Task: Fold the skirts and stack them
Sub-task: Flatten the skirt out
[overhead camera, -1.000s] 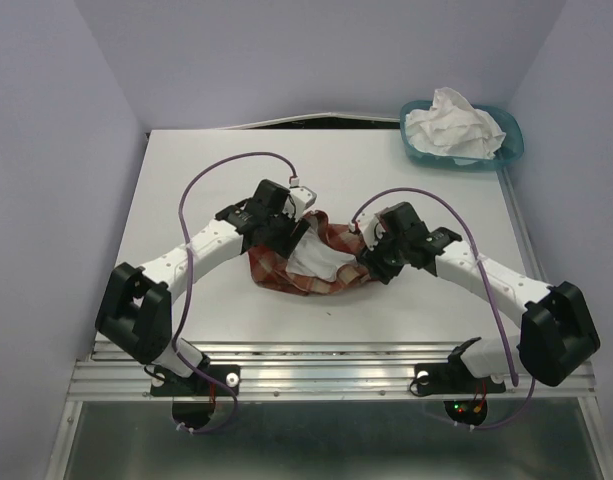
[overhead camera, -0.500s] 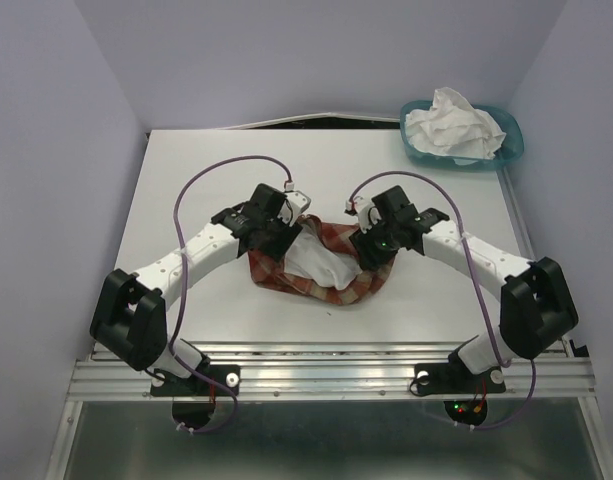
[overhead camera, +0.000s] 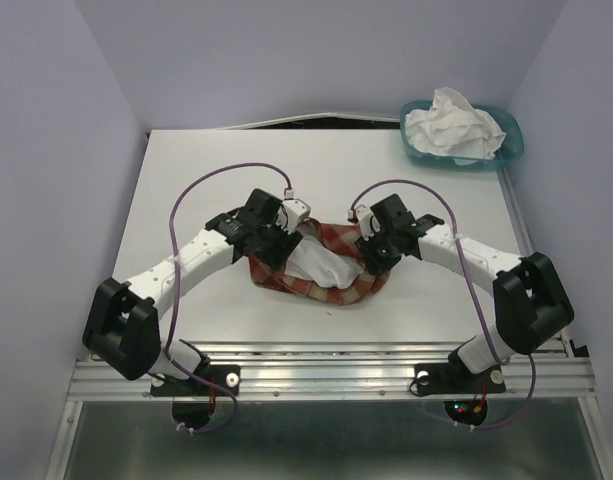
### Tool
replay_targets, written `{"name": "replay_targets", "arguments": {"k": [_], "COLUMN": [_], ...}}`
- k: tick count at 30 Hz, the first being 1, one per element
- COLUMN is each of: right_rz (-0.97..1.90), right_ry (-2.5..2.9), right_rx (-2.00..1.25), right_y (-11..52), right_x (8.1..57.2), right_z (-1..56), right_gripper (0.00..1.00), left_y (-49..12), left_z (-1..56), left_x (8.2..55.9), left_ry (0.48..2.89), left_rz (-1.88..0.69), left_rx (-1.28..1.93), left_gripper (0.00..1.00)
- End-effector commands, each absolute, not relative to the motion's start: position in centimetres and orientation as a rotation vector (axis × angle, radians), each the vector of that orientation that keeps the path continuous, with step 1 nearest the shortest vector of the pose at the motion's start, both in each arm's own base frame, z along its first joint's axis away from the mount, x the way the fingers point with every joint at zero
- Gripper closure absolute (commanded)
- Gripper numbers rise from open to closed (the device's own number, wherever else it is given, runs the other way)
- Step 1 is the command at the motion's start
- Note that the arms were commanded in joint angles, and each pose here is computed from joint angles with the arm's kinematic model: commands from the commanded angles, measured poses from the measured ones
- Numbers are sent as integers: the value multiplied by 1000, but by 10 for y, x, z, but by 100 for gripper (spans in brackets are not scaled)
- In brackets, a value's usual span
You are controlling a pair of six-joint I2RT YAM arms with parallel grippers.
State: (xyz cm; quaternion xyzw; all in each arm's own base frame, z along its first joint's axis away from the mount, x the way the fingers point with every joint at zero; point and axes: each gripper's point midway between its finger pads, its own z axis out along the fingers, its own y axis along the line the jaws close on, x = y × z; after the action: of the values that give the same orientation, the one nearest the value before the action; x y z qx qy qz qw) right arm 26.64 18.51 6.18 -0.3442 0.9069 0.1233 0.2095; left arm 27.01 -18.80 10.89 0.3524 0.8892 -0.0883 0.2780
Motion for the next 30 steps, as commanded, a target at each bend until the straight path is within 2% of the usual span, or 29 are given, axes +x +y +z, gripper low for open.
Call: {"name": "replay_targets", "arguments": {"k": [1,4,6,8,12,14,15,17,18,19,23,30], "right_rz": [313,311,311,287,238,243,258,287,296,302,329,313], "right_ry": [2448,2435,2428,2418,2379,2359,2348,2347,2347,2352,2373,2379], "right_rx": [-885,-864,-835,-794,-733,-711,-704,-706,-710,-716,-727,-686], "right_y": [190,190,190,188,183,183,185,189,190,191,194,193], "right_x": [287,289,290,295,303,305,306,304,303,302,298,302], "right_z": [77,82,86,91,106,115,120,122,122,120,114,117], "right_gripper": [71,79,91,99,99,99,99,99,99,99,99,99], "left_y": [-195,-193,-193,-191,-183,-183,-182,-191,-196,-200,-212,-220], "left_z": [115,104,99,96,107,119,125,144,150,155,151,119], "left_x": [258,260,262,267,277,277,278,271,268,265,255,259], "left_ry": [2358,2383,2388,2394,2375,2344,2335,2275,2249,2232,2231,2313], "left_rz": [-326,-306,-295,-265,-238,-281,-309,-397,-428,-449,-456,-395], "left_rx": [971,967,961,949,892,871,863,874,881,893,943,977], "left_gripper": [30,31,33,40,58,58,57,45,36,33,28,27]}}
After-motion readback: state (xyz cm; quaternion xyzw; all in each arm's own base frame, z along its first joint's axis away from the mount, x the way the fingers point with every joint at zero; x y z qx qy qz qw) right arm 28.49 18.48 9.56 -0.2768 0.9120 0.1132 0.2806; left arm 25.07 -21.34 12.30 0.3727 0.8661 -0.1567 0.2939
